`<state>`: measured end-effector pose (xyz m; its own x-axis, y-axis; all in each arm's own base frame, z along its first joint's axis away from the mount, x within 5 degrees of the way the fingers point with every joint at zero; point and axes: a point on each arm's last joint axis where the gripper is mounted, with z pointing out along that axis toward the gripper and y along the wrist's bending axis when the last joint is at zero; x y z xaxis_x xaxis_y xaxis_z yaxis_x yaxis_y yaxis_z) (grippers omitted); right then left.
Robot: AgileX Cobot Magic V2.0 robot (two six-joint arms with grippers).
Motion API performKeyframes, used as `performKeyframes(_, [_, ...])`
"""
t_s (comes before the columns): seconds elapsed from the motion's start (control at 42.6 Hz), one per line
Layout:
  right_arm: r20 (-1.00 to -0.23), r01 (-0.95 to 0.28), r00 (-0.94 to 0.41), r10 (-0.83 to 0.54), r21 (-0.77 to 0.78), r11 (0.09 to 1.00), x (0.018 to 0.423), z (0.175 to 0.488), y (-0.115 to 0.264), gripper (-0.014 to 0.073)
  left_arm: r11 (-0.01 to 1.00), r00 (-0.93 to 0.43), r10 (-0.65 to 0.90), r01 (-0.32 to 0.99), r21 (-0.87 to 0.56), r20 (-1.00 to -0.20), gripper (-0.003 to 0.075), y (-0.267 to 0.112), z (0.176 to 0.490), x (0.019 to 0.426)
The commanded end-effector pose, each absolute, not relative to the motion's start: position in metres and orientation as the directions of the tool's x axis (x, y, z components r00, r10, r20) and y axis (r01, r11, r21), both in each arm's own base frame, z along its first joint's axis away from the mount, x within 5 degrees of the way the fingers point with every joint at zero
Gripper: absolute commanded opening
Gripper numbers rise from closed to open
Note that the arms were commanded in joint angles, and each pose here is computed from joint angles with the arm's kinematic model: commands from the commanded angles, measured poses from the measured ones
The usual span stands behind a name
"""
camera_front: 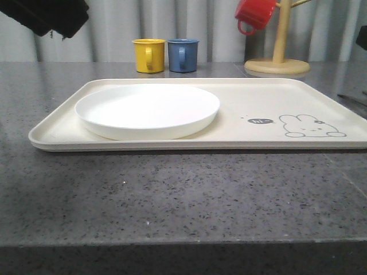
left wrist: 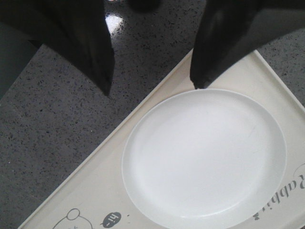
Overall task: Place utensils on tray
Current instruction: 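Lower the plate onto the tray and open the left gripper, then grasp the steel fork with the right gripper and place it on the tray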
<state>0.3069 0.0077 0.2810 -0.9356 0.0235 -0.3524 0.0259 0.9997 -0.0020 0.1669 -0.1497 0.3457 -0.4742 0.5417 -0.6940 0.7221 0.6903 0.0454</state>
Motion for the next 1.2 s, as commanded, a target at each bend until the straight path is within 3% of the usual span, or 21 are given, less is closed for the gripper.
performKeyframes(0.0, [-0.421, 0.013, -0.907, 0.011, -0.002, 1.000, 0.320, 0.295, 0.009, 0.0462, 0.694, -0.424, 0.485, 0.719, 0.042, -0.765, 0.0368, -0.152, 0.362, 0.166])
performKeyframes(0.282, [-0.378, 0.018, -0.926, 0.022, 0.014, 1.000, 0.343, 0.284, 0.011, 0.0247, 0.694, -0.424, 0.485, 0.719, 0.042, -0.765, 0.0368, -0.152, 0.362, 0.166])
performKeyframes(0.681, [-0.324, 0.011, -0.946, 0.026, 0.048, 0.999, 0.340, 0.282, 0.014, -0.0036, 0.694, -0.424, 0.485, 0.719, 0.042, -0.765, 0.0368, -0.152, 0.362, 0.166])
performKeyframes(0.869, [-0.396, -0.016, -0.918, 0.014, 0.072, 0.997, 0.337, 0.320, 0.023, -0.0055, 0.694, -0.424, 0.485, 0.719, 0.042, -0.765, 0.0368, -0.152, 0.362, 0.166])
performKeyframes(1.01, [-0.468, -0.156, -0.880, -0.077, 0.131, 0.979, 0.332, 0.352, 0.066, -0.0055, 0.694, -0.422, 0.484, 0.719, 0.042, -0.766, 0.0368, -0.152, 0.362, 0.166])
performKeyframes(1.174, [-0.478, -0.283, -0.861, -0.174, 0.167, 0.944, 0.332, 0.353, 0.122, -0.0055, 0.694, -0.422, 0.484, 0.719, 0.042, -0.766, 0.0368, -0.152, 0.362, 0.166])
